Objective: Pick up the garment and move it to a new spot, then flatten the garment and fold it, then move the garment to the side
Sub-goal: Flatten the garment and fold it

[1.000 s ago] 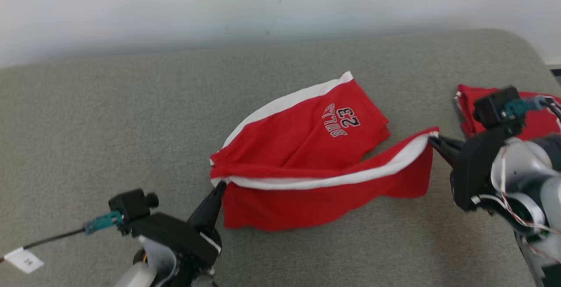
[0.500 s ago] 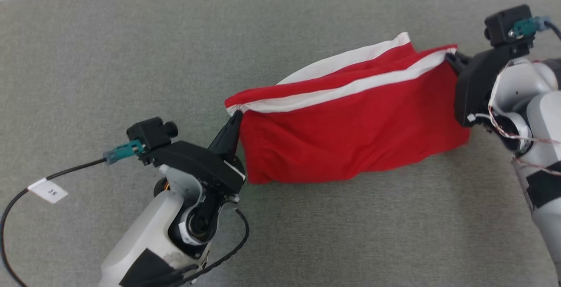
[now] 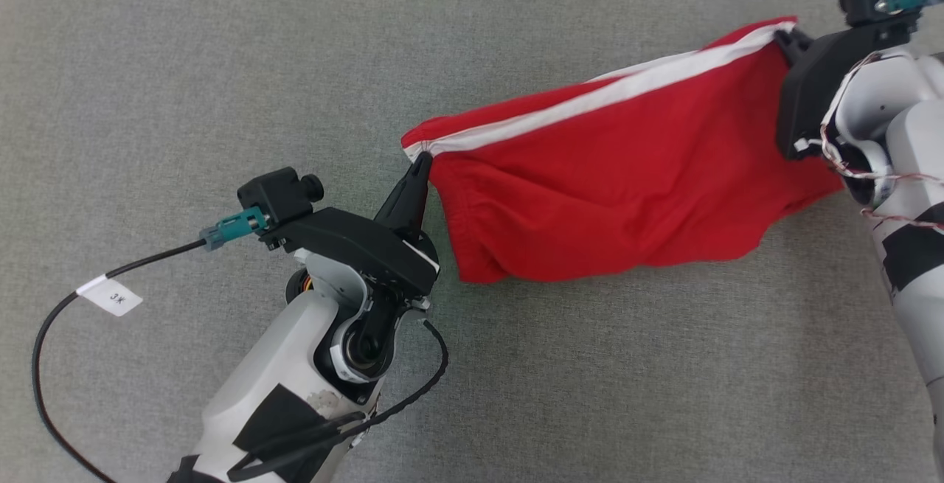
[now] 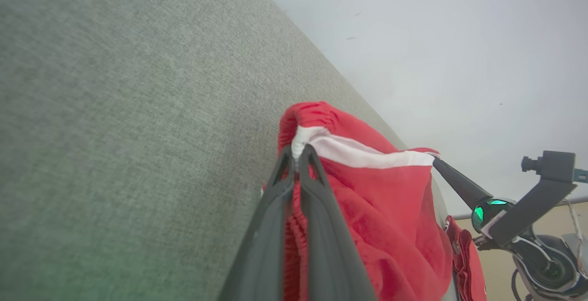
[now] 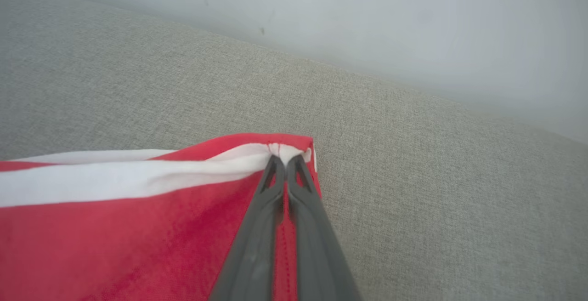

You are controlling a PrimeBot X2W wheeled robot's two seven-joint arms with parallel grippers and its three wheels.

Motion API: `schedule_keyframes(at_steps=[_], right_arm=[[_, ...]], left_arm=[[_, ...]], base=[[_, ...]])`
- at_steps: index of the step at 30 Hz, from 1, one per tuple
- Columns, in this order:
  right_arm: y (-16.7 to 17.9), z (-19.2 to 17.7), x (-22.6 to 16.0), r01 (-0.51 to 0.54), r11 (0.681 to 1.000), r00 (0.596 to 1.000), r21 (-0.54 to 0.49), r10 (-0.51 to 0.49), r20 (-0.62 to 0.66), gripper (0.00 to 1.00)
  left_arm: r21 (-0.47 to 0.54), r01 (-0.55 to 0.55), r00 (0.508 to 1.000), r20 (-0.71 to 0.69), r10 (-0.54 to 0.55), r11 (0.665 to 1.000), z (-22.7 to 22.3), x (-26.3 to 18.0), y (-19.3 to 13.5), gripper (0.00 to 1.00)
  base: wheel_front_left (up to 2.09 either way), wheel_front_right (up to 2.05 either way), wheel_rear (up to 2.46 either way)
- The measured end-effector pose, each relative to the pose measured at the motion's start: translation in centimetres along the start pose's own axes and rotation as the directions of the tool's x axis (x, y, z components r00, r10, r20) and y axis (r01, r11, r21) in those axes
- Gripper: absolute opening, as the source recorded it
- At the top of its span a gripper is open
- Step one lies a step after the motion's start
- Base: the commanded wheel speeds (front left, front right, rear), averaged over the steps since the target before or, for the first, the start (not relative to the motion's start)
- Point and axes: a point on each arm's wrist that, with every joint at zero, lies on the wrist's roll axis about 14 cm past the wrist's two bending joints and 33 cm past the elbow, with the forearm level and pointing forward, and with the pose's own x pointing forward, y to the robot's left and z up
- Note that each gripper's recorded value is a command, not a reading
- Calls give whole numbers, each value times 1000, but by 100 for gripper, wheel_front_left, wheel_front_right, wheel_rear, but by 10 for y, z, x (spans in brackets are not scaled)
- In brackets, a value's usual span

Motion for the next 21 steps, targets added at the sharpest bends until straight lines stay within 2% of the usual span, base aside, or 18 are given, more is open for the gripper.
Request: schedule_keyframes(at_steps=[1,2,3,9,13,15,17,21], right_arm=[[-2,1,2,8,1000,1000,5,-8,6,16],[-3,3,4,12,1000,1000,11,-13,15,100],[-5,4,6,18,1000,1000,18,-19,25,100],[4,8,6,11,1000,999,29,-12,30,100],[2,15,-4,9,999,1000,53,-10,15,100],[-3,14,-12,17,998,1000,68,-16,-16,100],[-12,12,-21,34,996,998,87,-30,-48,100],[-29,-6,-40,75,989,989,124,-58,-135,100]], left_arm=[[3,-2,1000,0,2,1000,0,1,1,0],[8,-3,1000,2,2,1000,1,2,1,74],[9,1,1000,6,-1,1000,1,2,0,100],[50,38,999,37,-40,998,8,4,-9,100],[171,46,992,105,-65,984,27,-3,-12,100],[270,29,988,139,-69,962,38,-11,-9,100],[397,0,985,157,-68,918,46,-22,-3,100],[525,-36,978,193,-78,850,52,-50,-1,100]], base=[[0,0,0],[0,0,0],[0,0,0],[0,0,0],[0,0,0],[0,0,0],[0,0,0],[0,0,0]])
